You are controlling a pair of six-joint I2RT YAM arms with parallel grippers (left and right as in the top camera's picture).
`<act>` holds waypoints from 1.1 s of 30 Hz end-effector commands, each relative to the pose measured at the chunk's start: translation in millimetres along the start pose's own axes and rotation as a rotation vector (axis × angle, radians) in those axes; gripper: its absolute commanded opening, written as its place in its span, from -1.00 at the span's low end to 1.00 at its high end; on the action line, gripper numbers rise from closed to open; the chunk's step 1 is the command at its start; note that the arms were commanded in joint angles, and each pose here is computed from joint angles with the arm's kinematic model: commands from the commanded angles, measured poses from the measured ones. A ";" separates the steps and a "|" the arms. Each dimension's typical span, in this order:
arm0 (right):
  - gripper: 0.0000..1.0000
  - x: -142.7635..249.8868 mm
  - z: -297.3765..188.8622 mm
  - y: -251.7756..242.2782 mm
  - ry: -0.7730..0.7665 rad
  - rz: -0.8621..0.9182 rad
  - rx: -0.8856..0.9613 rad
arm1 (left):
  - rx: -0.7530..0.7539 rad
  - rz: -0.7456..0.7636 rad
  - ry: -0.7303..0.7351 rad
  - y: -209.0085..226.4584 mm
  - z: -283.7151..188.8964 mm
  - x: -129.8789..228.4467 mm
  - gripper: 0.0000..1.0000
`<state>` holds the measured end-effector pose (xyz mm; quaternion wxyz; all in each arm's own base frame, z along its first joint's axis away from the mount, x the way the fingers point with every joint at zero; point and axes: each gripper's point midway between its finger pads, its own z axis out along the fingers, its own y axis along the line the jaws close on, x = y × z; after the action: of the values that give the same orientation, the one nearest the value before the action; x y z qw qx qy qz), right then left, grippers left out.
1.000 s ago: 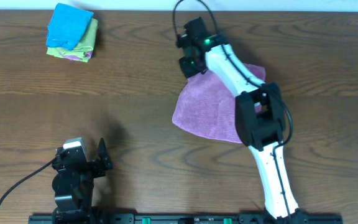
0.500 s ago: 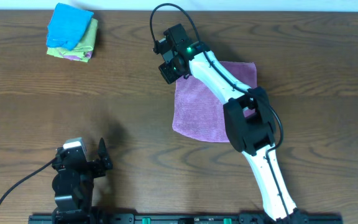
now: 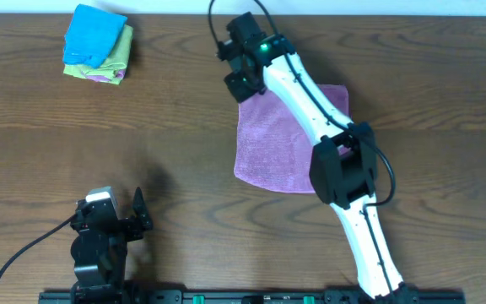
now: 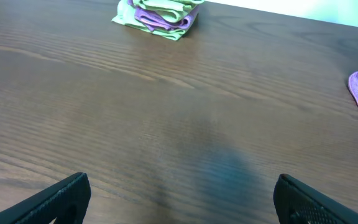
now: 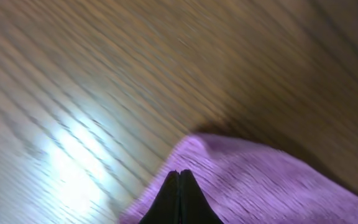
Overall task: Fold the cloth
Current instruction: 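Lower the cloth and pull it flat leftward with the right gripper, then drag the cloth further left with the right gripper and release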
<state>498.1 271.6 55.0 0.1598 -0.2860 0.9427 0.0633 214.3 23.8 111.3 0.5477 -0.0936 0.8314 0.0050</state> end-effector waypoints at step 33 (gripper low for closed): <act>-0.98 31.8 80.7 25.1 0.074 0.030 -0.202 | -0.004 0.006 0.012 1.0 2.7 6.5 0.90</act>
<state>508.5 257.2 1.6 0.1330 -0.2605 0.9493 0.1153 214.3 23.8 111.3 0.5477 -0.0936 0.8314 0.0050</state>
